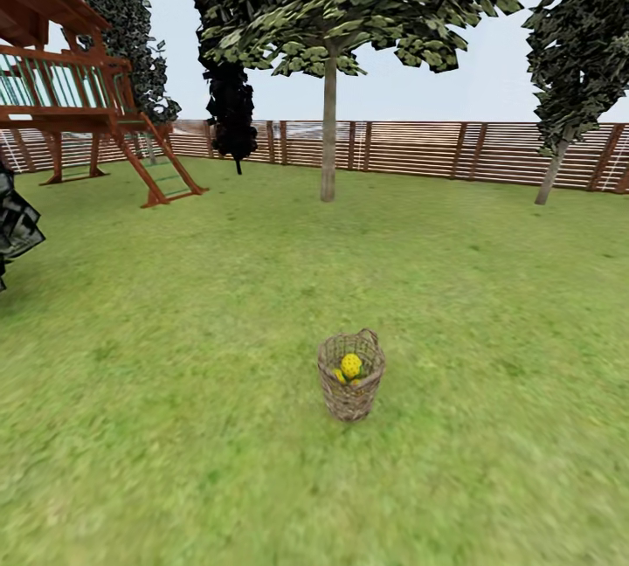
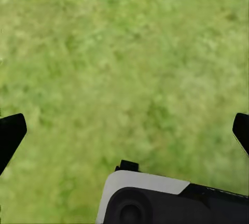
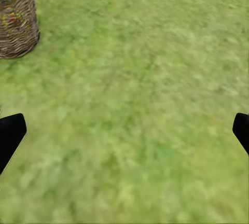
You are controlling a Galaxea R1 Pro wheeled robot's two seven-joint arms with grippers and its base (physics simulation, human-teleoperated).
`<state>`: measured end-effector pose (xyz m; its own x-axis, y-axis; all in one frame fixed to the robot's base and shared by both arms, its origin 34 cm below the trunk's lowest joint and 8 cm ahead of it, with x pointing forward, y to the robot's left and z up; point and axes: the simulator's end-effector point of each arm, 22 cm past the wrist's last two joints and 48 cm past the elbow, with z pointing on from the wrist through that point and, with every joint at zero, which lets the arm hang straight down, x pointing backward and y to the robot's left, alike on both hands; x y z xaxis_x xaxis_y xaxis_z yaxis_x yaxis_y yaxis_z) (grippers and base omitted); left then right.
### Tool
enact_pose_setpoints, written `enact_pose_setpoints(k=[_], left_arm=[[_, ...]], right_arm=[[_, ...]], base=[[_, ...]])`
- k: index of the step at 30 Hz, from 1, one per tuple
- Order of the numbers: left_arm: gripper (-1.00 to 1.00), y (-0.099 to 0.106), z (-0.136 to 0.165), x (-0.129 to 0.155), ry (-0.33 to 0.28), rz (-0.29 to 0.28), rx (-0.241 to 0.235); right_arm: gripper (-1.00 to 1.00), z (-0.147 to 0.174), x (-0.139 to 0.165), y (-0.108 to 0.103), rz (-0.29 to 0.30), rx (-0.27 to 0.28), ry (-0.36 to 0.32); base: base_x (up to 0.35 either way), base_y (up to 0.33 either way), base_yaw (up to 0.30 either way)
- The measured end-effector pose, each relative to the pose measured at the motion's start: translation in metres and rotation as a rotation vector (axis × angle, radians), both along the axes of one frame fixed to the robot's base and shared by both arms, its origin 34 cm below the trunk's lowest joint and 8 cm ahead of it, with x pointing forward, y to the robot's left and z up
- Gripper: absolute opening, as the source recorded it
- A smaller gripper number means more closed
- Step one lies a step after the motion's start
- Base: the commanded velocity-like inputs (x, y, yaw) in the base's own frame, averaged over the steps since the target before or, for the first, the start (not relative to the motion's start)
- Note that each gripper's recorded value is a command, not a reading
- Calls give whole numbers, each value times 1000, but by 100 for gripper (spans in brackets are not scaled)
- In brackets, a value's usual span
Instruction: Take the three Easter eggs out of the wicker basket on the lawn in the garden, then place them on the lawn next to a single tree (choose any tree) so that all three eggs are next to the same tree and none are left in the basket.
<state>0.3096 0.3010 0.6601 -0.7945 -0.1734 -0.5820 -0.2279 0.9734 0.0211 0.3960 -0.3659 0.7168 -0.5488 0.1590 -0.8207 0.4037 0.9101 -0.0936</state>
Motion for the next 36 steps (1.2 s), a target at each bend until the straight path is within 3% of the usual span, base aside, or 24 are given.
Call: enact_pose_setpoints(k=[3, 6, 10, 13, 14, 17, 18, 20, 21, 22, 24, 32, 36], left_arm=[[100, 21, 3, 2, -8, 19, 23], [100, 25, 7, 11, -29, 24, 29], [100, 32, 24, 47, -103, 21, 41], [100, 21, 25, 66, -50, 17, 6], [100, 18, 26, 72, 2, 15, -15], [100, 16, 36, 90, 43, 13, -33], [100, 16, 49, 106, 68, 10, -45], [100, 15, 71, 135, 38, 4, -49], [100, 9, 107, 176, -50, -9, -46], [100, 7, 129, 196, -104, -17, -38], [100, 4, 139, 206, -124, -27, -34], [100, 3, 138, 205, -117, -31, -30], [100, 2, 150, 227, -144, -33, -32]], right_arm=[[100, 1, 1, 1, 1, 0, -4], [100, 1, 2, 3, 2, 3, -7], [100, 10, 19, 4, 2, 4, -47], [100, 17, 42, 4, 1, 15, -60], [100, 14, 50, 6, 5, 32, -28], [100, 10, 68, 9, 13, 66, 45], [100, 15, 92, 12, 21, 86, 69], [100, 42, 152, 13, 24, 103, 52], [100, 65, 194, 9, 2, 110, 40], [100, 108, 251, 9, 3, 111, -35], [100, 120, 266, 11, -5, 119, -37], [100, 115, 268, 19, 1, 125, -5], [100, 111, 267, 22, 4, 133, 23]], base=[[334, 0, 0], [334, 0, 0], [334, 0, 0], [333, 0, 0], [334, 0, 0], [334, -28, 0], [334, -69, 0], [334, -89, 0], [334, -100, 0], [334, -102, 0], [334, -99, 0], [334, -70, 0], [334, -10, 0]])
